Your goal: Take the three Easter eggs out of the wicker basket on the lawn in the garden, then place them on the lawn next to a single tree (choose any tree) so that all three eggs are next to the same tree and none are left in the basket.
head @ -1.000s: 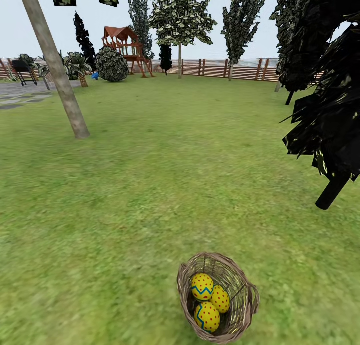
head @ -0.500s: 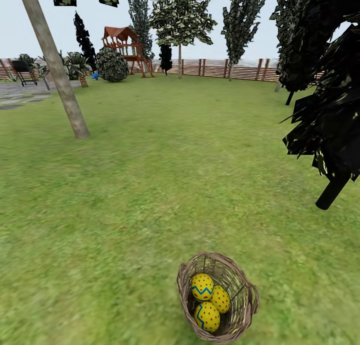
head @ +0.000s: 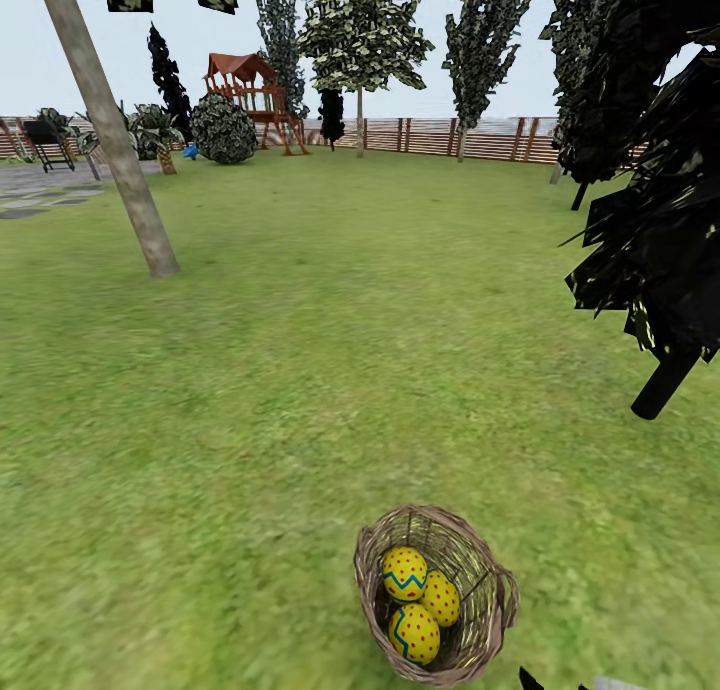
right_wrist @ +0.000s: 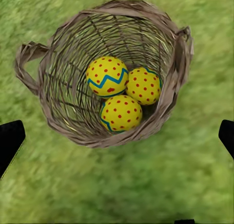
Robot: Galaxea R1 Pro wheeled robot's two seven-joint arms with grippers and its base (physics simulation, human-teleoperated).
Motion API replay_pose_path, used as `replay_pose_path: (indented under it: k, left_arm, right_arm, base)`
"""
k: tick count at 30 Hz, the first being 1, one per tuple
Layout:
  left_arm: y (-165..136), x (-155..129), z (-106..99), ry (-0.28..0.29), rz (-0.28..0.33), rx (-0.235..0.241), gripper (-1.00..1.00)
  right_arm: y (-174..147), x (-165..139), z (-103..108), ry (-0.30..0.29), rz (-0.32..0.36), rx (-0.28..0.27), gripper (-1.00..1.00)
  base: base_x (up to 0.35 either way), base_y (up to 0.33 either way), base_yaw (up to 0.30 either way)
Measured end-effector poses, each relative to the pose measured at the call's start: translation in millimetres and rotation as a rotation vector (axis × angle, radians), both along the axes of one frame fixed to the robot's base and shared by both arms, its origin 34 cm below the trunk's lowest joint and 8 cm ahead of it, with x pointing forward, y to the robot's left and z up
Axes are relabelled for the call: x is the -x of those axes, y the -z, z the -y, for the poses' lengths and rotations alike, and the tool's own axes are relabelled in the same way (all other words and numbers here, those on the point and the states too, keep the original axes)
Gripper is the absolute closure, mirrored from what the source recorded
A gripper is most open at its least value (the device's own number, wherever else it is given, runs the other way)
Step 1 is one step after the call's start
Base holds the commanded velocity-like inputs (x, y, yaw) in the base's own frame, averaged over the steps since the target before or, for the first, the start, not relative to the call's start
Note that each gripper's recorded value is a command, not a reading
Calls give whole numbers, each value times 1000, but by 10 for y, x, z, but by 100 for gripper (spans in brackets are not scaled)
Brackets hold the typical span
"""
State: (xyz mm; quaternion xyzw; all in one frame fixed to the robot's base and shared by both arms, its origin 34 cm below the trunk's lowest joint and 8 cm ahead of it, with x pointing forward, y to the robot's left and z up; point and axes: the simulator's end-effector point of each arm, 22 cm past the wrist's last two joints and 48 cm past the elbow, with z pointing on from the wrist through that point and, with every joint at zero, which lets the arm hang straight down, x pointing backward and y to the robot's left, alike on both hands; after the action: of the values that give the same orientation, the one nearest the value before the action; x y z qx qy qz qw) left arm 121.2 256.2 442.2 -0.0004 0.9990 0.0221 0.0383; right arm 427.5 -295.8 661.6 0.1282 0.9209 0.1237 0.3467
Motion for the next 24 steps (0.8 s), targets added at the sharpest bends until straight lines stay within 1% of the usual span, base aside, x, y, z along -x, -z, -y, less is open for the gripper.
replay_pose_path:
  k: [1, 4, 6, 10, 14, 18, 19, 22, 23, 24]
  left_arm:
    - [0, 0, -2, 0, 0, 0, -100]
    - [0, 0, -4, 0, 0, -1, -100]
    - [0, 0, -5, 0, 0, -1, -100]
    - [0, 0, -6, 0, 0, -1, -100]
    - [0, 2, -5, 0, 0, -1, -100]
    - [0, 1, -3, 1, 0, 0, -100]
    - [0, 0, -4, 0, 0, 0, -100]
    - [0, 0, 1, 0, 0, 0, -100]
    - [0, 0, -1, 0, 0, 0, -100]
    - [0, -2, -2, 0, 0, 0, -100]
  right_arm:
    - [-38, -126, -8, 0, 20, 2, -100]
    - [-97, -318, -16, 1, 44, 0, -100]
    - [-128, -463, -44, 3, 43, -17, -100]
    - [-159, -608, -77, 6, 34, -41, -100]
    - [-241, -818, -94, 6, 51, -53, -100]
    - [-303, -962, -76, 12, 68, -47, -100]
    - [-321, -1028, -44, 25, 68, -38, -100]
    - [-317, -1115, 24, 57, 42, -24, -100]
    - [-328, -1193, 47, 73, 25, -17, -100]
    - [-345, -1250, 41, 76, 20, -15, -100]
  base:
    - [0, 0, 0]
    - [0, 0, 0]
    - [0, 0, 0]
    - [0, 0, 0]
    - [0, 0, 0]
    - [0, 0, 0]
    - [0, 0, 0]
    - [0, 0, 0]
    - [0, 0, 0]
    - [0, 0, 0]
